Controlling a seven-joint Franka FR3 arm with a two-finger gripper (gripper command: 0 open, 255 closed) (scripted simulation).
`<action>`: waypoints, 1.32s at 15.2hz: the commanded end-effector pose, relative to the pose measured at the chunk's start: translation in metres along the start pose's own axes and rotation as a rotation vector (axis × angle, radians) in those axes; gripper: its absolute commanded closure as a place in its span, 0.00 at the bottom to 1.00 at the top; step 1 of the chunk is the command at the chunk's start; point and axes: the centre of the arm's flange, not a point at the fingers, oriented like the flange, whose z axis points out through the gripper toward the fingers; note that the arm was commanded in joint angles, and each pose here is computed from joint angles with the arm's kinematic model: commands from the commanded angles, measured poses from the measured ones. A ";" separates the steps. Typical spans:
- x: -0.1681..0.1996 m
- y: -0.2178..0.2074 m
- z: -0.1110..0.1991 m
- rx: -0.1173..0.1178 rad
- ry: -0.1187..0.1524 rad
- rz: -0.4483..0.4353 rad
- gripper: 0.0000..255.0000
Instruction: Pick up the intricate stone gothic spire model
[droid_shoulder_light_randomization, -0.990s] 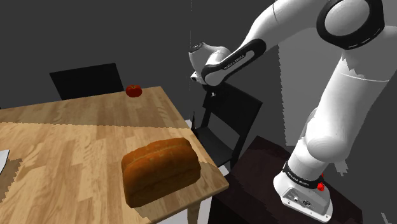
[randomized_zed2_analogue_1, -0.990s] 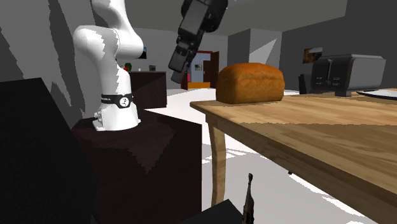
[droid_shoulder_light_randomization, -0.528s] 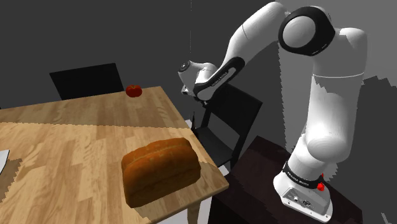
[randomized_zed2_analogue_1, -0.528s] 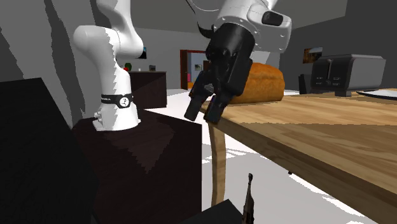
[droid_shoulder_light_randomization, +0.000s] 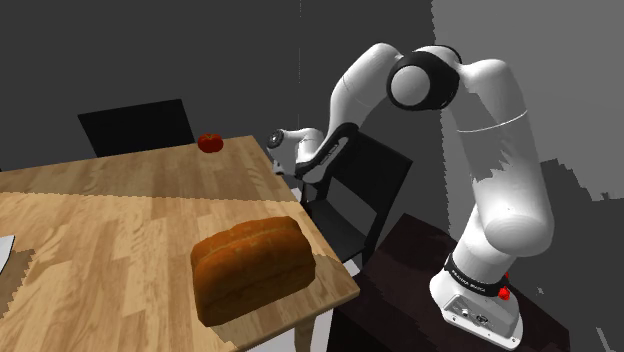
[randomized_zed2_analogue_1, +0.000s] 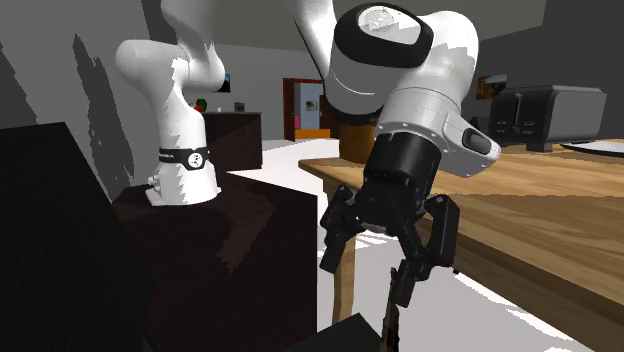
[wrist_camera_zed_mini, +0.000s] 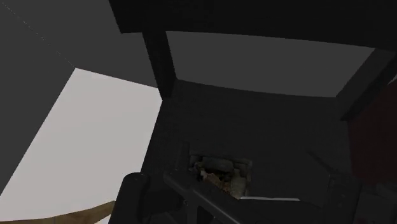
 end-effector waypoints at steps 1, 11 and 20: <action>0.018 0.006 0.017 -0.026 -0.016 -0.075 0.00; 0.074 0.008 0.074 -0.071 -0.044 -0.206 0.00; 0.085 0.000 0.085 -0.067 -0.044 -0.212 1.00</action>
